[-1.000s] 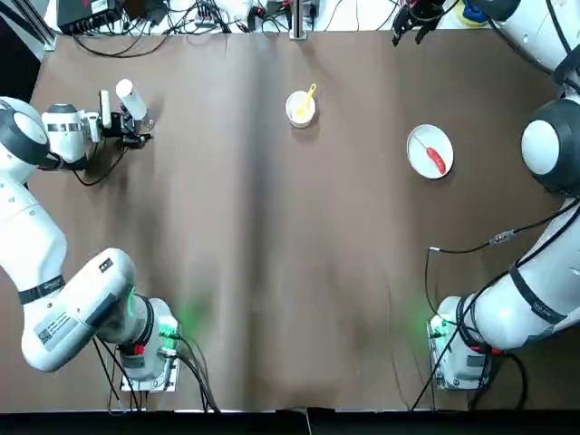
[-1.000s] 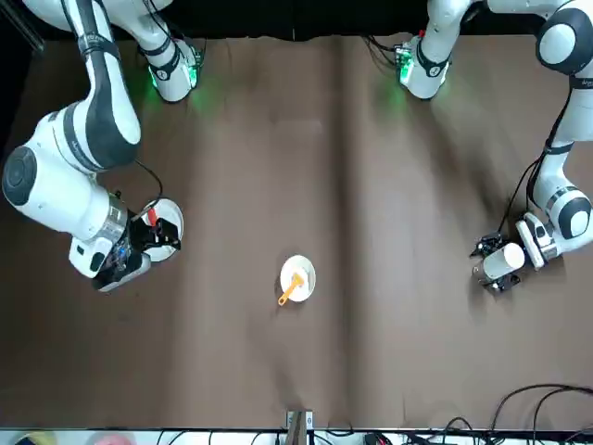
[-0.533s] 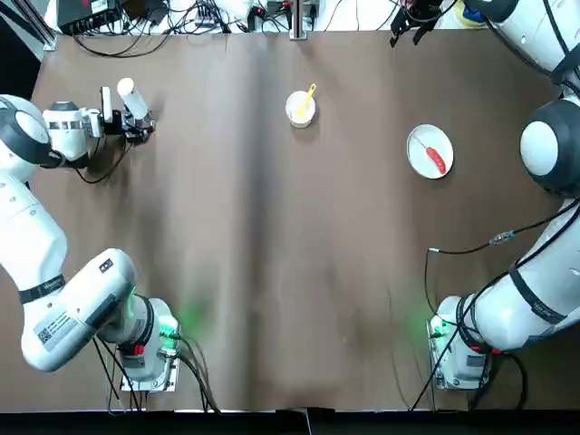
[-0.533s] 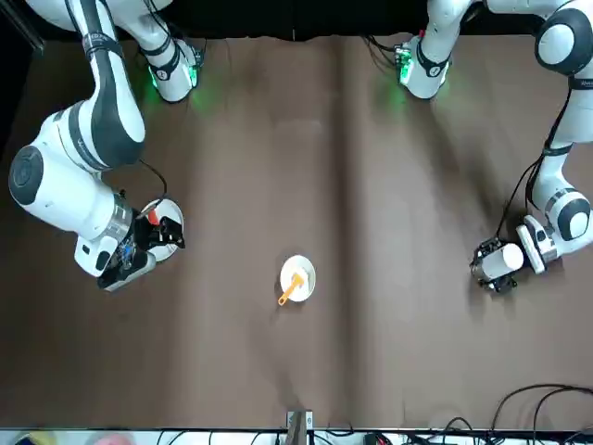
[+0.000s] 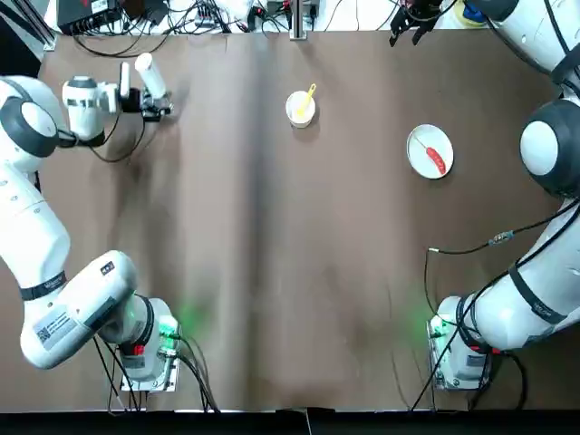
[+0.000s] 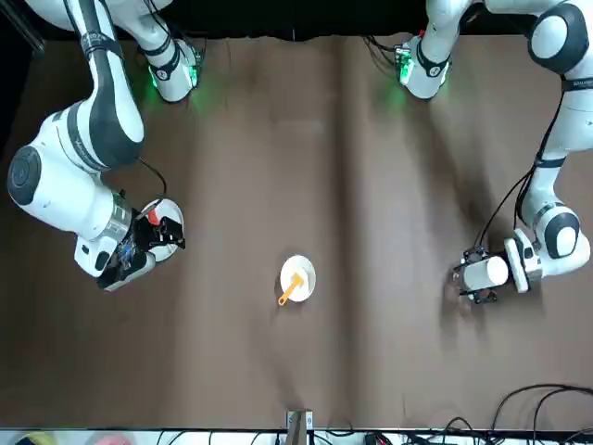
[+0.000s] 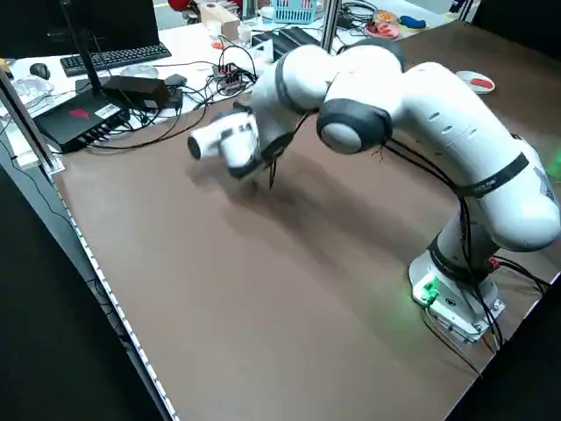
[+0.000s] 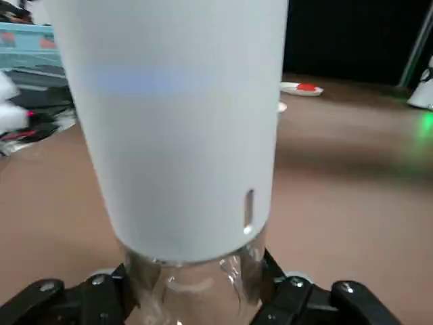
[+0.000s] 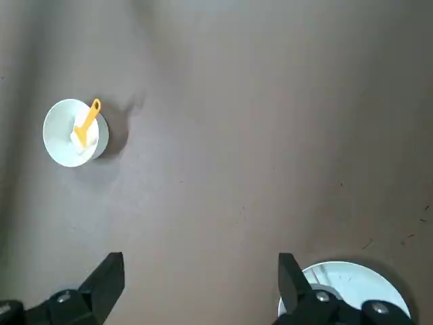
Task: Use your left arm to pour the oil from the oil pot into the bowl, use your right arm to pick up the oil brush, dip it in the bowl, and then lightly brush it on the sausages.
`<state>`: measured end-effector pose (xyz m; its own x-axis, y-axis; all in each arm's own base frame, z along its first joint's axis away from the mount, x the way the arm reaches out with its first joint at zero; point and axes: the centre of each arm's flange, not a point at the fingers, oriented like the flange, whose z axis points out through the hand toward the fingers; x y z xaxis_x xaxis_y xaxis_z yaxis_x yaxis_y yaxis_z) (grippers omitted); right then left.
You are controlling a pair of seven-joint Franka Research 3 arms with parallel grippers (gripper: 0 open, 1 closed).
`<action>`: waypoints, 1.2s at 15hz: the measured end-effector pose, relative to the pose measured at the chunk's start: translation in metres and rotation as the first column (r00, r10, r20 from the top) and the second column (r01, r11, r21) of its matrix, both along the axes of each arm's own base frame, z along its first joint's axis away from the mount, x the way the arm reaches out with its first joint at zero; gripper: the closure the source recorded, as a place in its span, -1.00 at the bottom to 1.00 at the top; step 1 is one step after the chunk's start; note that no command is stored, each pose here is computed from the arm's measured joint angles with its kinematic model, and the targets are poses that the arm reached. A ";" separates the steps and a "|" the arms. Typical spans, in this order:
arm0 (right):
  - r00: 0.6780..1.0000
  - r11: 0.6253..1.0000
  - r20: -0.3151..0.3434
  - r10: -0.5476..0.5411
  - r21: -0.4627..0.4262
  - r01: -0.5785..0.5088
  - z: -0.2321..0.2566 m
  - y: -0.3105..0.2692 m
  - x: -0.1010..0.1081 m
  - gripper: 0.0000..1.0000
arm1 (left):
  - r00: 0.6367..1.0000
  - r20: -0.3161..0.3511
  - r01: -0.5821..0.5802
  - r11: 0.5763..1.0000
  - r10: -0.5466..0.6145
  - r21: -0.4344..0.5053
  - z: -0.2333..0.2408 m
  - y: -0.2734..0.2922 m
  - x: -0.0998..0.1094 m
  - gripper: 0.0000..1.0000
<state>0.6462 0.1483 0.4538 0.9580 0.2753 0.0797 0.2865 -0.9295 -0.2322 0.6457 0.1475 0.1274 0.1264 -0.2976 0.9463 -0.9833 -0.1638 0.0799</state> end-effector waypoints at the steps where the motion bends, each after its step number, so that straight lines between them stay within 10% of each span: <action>1: 1.000 1.000 0.000 0.000 0.000 0.000 0.000 0.000 0.000 -1.00 | 0.999 -0.028 0.027 1.000 -0.027 0.008 0.020 -0.021 0.009 -0.30; 9: 1.000 1.000 -0.002 0.013 0.013 -0.013 0.000 0.011 -0.002 -1.00 | 0.994 -0.075 -0.058 0.951 0.084 0.303 0.089 -0.181 0.035 -0.30; 18: 1.000 1.000 -0.002 0.018 0.016 -0.018 0.000 0.016 -0.003 -1.00 | 0.977 0.113 -0.214 0.857 0.183 0.468 0.085 -0.370 -0.005 -0.30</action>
